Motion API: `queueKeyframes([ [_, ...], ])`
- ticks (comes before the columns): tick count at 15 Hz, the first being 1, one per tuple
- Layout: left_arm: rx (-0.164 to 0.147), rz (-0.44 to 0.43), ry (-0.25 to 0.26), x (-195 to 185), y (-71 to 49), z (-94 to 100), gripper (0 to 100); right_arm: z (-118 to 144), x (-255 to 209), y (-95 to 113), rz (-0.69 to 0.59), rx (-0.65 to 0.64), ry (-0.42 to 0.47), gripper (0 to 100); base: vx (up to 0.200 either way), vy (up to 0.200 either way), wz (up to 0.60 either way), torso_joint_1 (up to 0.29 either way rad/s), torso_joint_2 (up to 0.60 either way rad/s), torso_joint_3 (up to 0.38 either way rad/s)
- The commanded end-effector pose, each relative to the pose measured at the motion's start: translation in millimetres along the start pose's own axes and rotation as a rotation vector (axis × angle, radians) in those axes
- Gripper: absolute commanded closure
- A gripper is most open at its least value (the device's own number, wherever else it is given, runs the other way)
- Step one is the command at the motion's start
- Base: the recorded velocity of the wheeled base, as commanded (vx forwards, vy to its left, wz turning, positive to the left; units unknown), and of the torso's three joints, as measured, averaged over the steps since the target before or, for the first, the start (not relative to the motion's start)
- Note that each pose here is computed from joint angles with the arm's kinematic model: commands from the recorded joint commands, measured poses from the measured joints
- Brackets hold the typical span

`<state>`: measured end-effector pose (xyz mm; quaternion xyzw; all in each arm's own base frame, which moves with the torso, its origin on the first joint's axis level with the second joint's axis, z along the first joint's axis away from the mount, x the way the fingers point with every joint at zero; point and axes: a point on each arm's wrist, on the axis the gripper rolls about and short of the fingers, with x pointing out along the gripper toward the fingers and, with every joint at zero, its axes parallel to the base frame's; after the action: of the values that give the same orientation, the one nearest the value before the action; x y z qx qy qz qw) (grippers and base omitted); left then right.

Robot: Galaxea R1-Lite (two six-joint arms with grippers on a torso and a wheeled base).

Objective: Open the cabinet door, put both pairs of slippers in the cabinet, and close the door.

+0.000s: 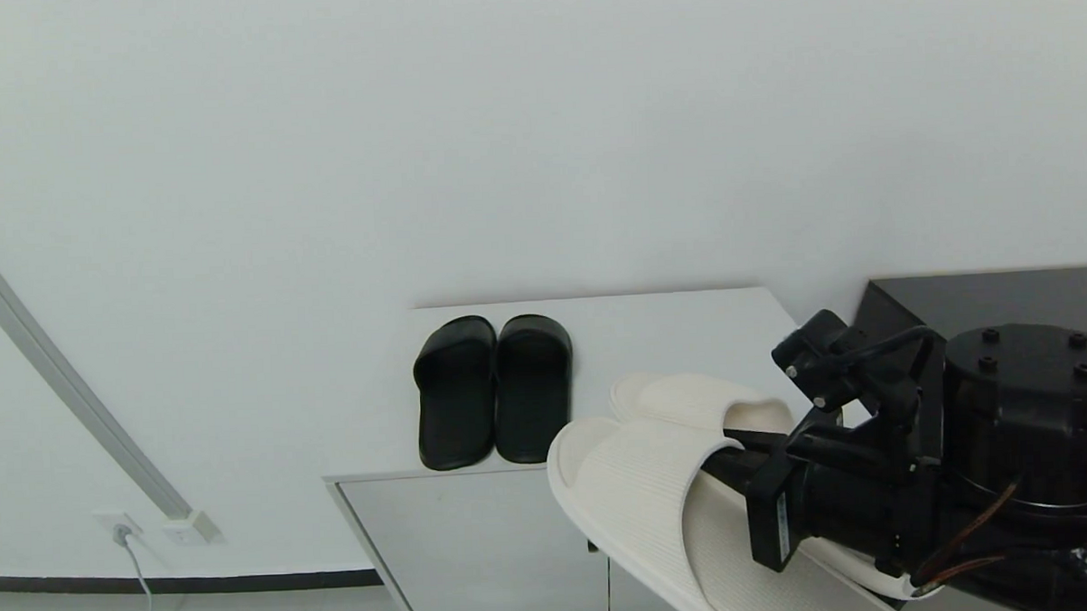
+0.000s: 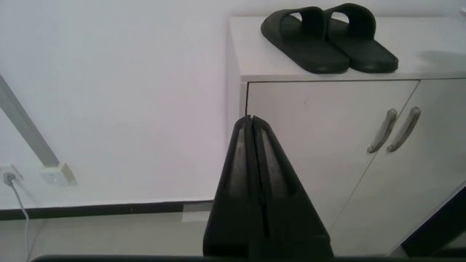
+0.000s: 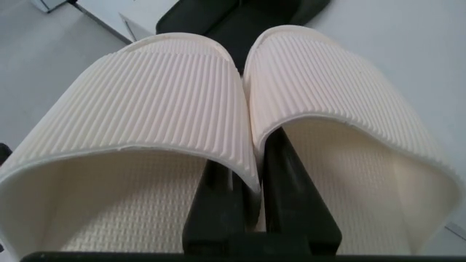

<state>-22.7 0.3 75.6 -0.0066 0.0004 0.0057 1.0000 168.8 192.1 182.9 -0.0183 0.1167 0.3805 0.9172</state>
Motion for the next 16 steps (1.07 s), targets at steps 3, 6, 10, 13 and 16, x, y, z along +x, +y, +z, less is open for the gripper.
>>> queueKeyframes([
  [3,-0.001,0.001,-0.001,0.0,0.0,0.1,100,-1.2,0.7,0.1,-0.001,-0.001,0.006,100,-0.200,0.000,0.00,-0.001,0.00,0.005],
  [6,-0.001,0.001,-0.001,0.0,0.0,0.1,100,-2.2,0.1,0.0,-0.001,-0.001,0.009,100,-0.200,0.000,0.00,-0.004,0.00,0.004],
  [10,-0.001,0.001,-0.001,0.0,0.0,0.1,100,-4.7,-1.7,-0.6,0.002,-0.007,0.017,100,-0.050,0.000,0.00,0.001,0.00,0.001],
  [13,-0.001,0.001,-0.002,-0.1,0.0,0.0,100,-7.0,-2.2,-0.7,0.003,-0.028,0.023,100,0.000,0.000,0.00,0.000,0.00,0.000],
  [16,-0.001,0.001,-0.002,-0.1,0.0,0.0,100,-7.4,-2.3,-0.8,0.003,-0.028,0.024,100,0.000,0.000,0.00,0.000,0.00,0.000],
])
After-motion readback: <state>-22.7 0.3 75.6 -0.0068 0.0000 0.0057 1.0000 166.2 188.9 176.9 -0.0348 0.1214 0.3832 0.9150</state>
